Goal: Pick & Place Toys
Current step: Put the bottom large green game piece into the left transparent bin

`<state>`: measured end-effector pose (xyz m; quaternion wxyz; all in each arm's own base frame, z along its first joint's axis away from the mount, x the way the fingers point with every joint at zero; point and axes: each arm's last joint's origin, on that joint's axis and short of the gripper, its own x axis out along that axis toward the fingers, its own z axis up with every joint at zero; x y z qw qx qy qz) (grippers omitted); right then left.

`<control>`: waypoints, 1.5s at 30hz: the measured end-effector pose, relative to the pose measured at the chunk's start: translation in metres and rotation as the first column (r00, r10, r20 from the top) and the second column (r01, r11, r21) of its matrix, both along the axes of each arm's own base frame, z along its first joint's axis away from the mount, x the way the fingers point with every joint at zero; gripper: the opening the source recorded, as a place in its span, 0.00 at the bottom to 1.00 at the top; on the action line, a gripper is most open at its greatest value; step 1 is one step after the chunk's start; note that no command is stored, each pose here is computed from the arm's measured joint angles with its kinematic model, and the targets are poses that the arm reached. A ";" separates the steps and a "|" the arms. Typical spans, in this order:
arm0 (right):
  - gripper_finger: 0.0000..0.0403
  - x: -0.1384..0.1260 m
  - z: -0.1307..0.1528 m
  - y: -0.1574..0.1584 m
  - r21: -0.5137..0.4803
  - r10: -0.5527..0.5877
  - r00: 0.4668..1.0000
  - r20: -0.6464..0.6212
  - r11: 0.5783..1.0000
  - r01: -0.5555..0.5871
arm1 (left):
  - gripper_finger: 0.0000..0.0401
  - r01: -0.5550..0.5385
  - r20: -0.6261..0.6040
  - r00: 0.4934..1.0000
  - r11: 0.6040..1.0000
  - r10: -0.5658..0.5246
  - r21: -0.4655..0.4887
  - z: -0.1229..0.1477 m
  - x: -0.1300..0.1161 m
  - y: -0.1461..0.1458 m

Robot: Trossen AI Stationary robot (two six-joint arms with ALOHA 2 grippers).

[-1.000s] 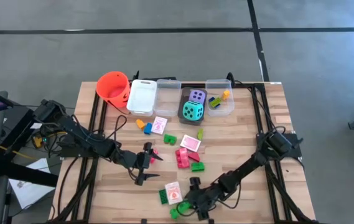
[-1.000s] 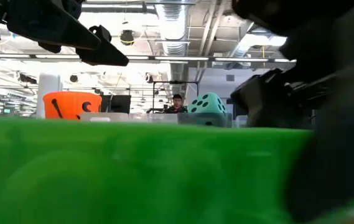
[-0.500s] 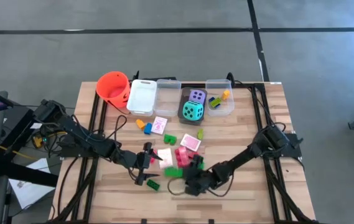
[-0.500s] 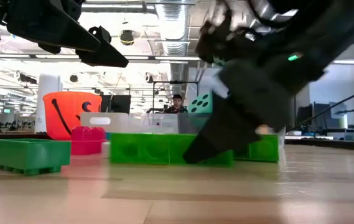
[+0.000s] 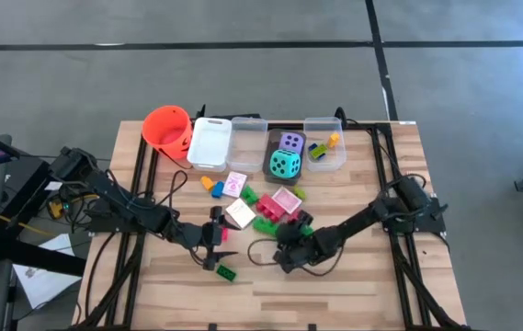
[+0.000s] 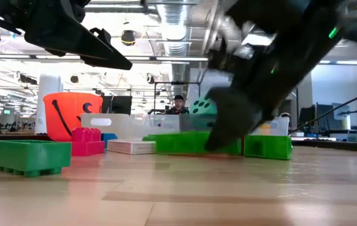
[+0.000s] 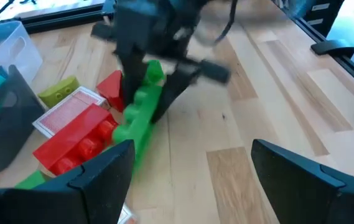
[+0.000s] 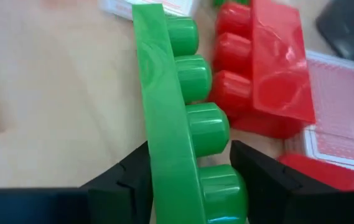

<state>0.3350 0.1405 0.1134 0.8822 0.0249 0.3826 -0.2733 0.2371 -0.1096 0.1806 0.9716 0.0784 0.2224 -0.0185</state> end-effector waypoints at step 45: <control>0.43 -0.042 0.140 -0.008 -0.305 0.158 0.973 0.166 0.947 -0.101 | 0.78 0.067 0.201 0.949 0.470 0.242 -0.880 0.047 0.035 0.098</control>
